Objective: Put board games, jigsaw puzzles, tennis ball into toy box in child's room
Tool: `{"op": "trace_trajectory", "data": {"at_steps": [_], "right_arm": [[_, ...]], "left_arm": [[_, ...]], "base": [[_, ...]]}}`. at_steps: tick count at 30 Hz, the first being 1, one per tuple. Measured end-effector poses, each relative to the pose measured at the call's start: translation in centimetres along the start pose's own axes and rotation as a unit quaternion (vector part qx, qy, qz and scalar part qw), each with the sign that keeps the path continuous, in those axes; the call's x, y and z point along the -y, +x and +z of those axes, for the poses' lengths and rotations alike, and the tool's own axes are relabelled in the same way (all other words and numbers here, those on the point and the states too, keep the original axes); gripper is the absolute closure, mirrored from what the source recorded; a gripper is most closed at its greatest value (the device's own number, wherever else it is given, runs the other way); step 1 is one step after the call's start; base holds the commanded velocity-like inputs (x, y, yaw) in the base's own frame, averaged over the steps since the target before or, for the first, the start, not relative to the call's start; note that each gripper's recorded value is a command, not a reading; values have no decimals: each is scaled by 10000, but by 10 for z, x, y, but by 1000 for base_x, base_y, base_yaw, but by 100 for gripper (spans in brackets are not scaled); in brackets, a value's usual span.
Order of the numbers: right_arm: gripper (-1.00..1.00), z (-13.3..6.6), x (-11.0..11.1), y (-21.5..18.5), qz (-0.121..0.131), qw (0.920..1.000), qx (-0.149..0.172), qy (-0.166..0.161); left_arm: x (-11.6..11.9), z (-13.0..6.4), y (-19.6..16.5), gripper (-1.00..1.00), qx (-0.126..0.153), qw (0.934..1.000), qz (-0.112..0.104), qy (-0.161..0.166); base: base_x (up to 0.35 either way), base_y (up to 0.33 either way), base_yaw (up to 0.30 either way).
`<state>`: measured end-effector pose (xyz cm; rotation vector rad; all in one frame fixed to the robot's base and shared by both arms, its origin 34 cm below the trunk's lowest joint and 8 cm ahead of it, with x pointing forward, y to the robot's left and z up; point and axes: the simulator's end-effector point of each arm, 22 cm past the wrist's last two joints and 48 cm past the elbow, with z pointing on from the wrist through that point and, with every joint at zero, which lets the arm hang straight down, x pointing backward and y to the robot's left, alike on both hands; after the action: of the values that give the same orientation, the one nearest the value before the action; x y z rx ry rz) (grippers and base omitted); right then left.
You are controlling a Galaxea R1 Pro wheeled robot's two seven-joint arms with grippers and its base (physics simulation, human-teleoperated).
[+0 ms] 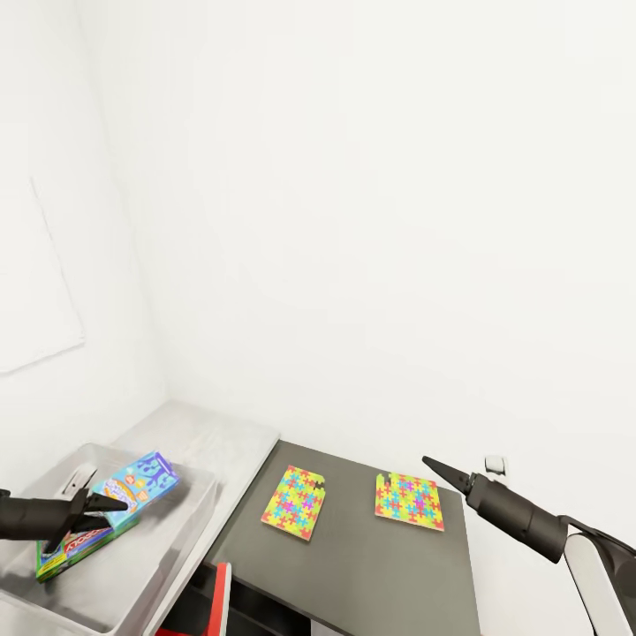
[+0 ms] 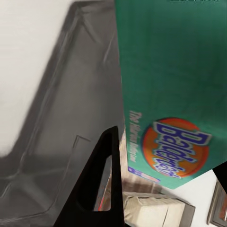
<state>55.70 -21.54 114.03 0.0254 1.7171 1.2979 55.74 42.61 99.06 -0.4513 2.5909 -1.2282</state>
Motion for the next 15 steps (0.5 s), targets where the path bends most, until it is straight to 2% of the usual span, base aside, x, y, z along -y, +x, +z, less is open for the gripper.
{"op": "trace_trajectory", "data": {"at_steps": [6,12,15], "right_arm": [[-100,0,0,0,5,10000,-1,2],[-100,0,0,0,6,10000,-1,2],[-100,0,0,0,6,10000,-1,2]], "left_arm": [[-12,6,4,100,-30,9997,-110,-204],[-13,13,6,100,-78,9995,-165,-261],[-18,15,10,100,-100,9992,-272,-276]], "base": [[0,0,0],[0,0,0],[0,0,0]]}}
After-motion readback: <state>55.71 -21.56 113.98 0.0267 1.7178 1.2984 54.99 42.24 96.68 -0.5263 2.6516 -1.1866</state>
